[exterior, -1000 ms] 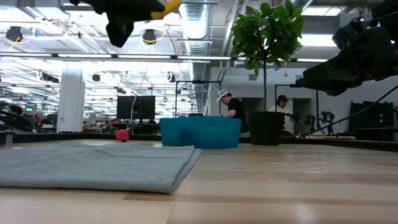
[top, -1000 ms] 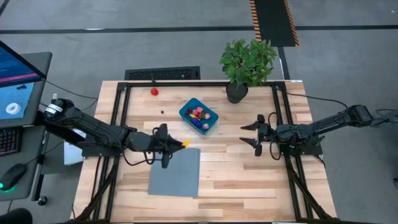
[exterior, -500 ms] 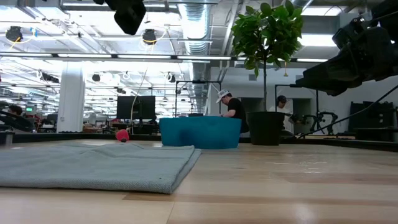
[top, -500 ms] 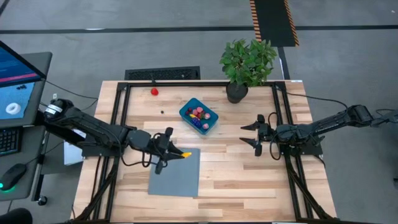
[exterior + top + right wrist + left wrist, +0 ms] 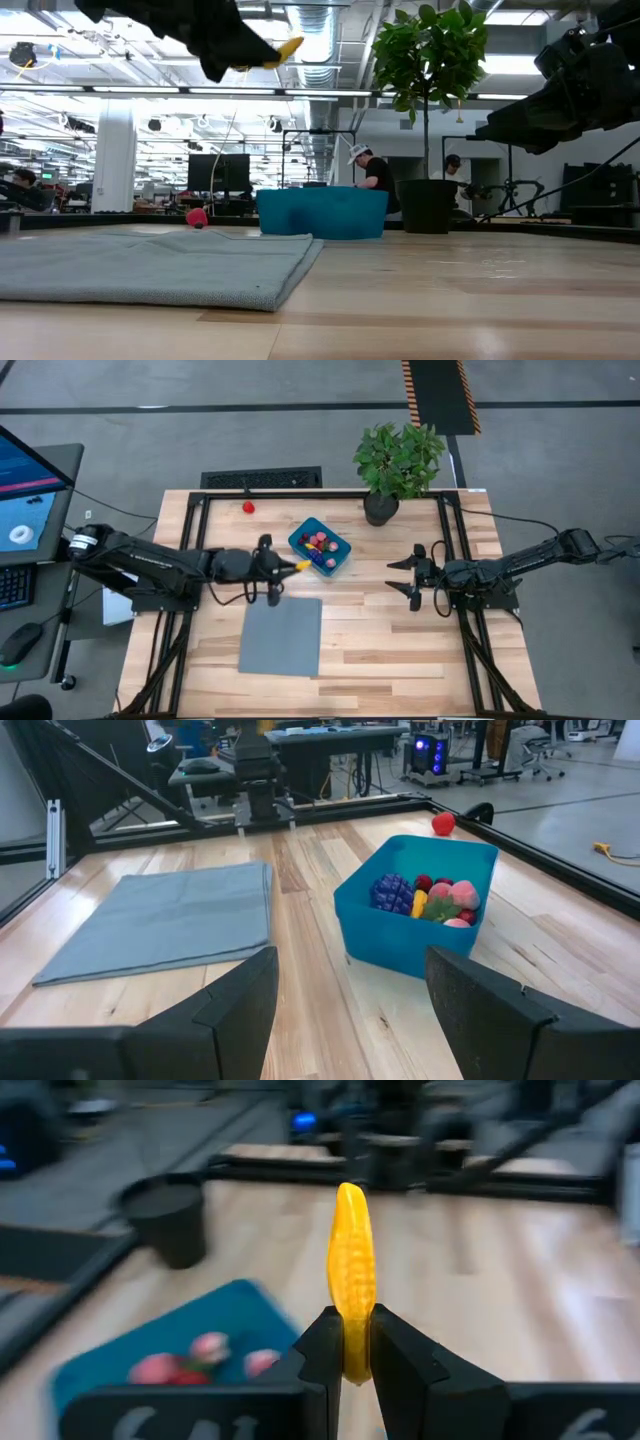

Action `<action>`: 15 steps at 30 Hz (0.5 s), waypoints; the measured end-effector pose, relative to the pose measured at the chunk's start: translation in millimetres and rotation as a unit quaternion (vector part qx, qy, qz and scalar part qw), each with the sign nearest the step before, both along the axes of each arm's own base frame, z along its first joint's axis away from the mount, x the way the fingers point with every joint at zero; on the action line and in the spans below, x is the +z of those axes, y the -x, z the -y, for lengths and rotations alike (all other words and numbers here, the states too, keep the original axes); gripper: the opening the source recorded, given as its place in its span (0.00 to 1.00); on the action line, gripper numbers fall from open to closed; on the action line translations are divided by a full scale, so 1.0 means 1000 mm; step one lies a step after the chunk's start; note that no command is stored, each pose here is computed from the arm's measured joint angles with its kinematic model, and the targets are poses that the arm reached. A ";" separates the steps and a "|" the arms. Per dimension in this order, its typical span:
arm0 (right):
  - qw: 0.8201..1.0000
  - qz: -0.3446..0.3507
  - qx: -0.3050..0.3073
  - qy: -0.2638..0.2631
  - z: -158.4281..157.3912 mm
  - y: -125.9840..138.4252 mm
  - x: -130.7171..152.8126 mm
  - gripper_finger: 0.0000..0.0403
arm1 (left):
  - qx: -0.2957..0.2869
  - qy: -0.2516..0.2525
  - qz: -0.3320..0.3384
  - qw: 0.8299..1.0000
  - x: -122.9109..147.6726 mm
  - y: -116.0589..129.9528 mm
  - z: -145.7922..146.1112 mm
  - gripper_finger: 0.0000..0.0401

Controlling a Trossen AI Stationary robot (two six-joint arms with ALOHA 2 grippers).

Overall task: Pick and placing Produce into tupperware
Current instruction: Put the corn into the container

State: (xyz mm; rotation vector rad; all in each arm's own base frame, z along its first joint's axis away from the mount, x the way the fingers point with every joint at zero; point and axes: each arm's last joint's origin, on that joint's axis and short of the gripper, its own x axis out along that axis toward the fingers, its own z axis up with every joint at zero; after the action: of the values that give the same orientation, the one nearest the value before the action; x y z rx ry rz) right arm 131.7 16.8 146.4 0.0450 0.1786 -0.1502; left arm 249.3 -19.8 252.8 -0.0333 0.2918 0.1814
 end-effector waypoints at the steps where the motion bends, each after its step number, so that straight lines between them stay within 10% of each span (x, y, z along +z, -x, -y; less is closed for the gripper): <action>1: 1.000 0.000 0.000 0.000 0.000 0.000 0.000 0.68 | 0.022 -0.006 -0.002 1.000 0.000 0.000 -0.005 0.09; 15: 1.000 0.000 0.000 0.000 0.000 0.000 0.000 0.68 | 0.158 0.049 0.012 0.986 -0.002 0.006 -0.084 0.09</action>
State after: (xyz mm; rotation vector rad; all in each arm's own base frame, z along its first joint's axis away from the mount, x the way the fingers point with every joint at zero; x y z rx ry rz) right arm 131.7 16.8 146.4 0.0450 0.1788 -0.1502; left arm 243.2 64.5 251.2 -0.1789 0.2710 0.4817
